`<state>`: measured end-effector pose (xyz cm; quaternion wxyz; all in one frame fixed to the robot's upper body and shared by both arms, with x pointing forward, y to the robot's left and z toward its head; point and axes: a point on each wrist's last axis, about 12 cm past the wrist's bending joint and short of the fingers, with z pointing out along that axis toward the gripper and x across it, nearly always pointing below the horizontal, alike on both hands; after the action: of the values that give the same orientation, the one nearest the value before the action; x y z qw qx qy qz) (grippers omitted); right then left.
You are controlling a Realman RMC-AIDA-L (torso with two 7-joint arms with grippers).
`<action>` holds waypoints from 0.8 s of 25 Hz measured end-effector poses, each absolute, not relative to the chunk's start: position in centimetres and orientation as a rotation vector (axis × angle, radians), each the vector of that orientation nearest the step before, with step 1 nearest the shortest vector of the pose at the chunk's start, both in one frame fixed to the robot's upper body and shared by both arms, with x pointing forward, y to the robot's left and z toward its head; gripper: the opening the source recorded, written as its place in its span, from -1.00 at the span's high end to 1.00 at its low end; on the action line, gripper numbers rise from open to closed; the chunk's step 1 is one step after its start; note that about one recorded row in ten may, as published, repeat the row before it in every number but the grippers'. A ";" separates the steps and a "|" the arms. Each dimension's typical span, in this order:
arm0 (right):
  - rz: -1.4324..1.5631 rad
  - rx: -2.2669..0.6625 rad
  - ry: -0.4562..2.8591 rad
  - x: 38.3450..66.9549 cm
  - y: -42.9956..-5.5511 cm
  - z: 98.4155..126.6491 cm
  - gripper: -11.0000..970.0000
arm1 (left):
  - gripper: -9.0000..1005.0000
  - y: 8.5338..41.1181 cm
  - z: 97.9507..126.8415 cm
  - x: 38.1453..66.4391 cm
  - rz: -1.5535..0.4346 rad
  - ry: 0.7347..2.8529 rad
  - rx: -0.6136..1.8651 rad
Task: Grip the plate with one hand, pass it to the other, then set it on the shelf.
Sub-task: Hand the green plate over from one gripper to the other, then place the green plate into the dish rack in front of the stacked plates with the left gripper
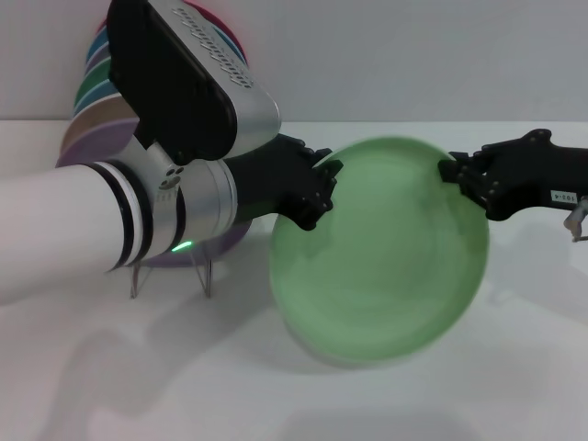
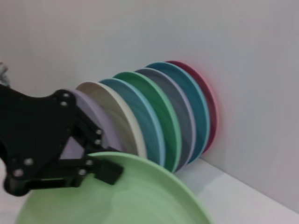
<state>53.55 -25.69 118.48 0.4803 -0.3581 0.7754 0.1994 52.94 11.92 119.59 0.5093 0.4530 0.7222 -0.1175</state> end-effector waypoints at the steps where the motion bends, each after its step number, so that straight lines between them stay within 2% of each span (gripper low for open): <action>1: 0.486 -0.873 1.892 53.5 -25.7 118.5 0.90 | 0.75 11.8 119.6 52.9 -0.288 1.735 1.091; 5: 0.531 -0.854 1.895 53.2 -25.7 117.9 0.89 | 0.84 11.7 119.9 52.8 -0.290 1.717 1.080; 8: 0.562 -0.811 1.892 53.0 -26.2 117.8 0.68 | 0.84 11.7 119.9 52.8 -0.289 1.714 1.078; 12: 0.599 -0.656 1.886 52.5 -29.1 117.3 0.41 | 0.84 11.9 119.9 52.7 -0.283 1.707 1.074; 14: 0.631 -0.549 1.869 52.1 -31.2 116.9 -0.06 | 0.84 12.4 120.3 52.8 -0.255 1.665 1.027; 15: 0.681 -0.438 1.819 51.2 -33.5 116.5 -0.07 | 0.85 12.9 120.6 52.8 -0.223 1.624 0.995; 16: 0.681 -0.438 1.819 51.2 -33.5 116.5 -0.08 | 0.85 12.9 120.6 52.8 -0.223 1.624 0.995; 18: 0.743 -0.274 1.728 49.8 -37.0 115.4 -0.11 | 0.86 13.2 120.9 52.8 -0.206 1.597 0.978; 19: 0.743 -0.274 1.728 49.8 -37.0 115.4 -0.12 | 0.86 13.2 120.9 52.8 -0.206 1.597 0.978; 20: 0.762 -0.188 1.673 48.8 -38.8 114.6 -0.14 | 0.86 13.7 121.5 52.6 -0.142 1.495 0.913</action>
<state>48.78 -38.83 114.58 0.6026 -0.0813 0.7226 0.3288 52.56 13.74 121.54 0.6381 0.4000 0.6549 -0.0623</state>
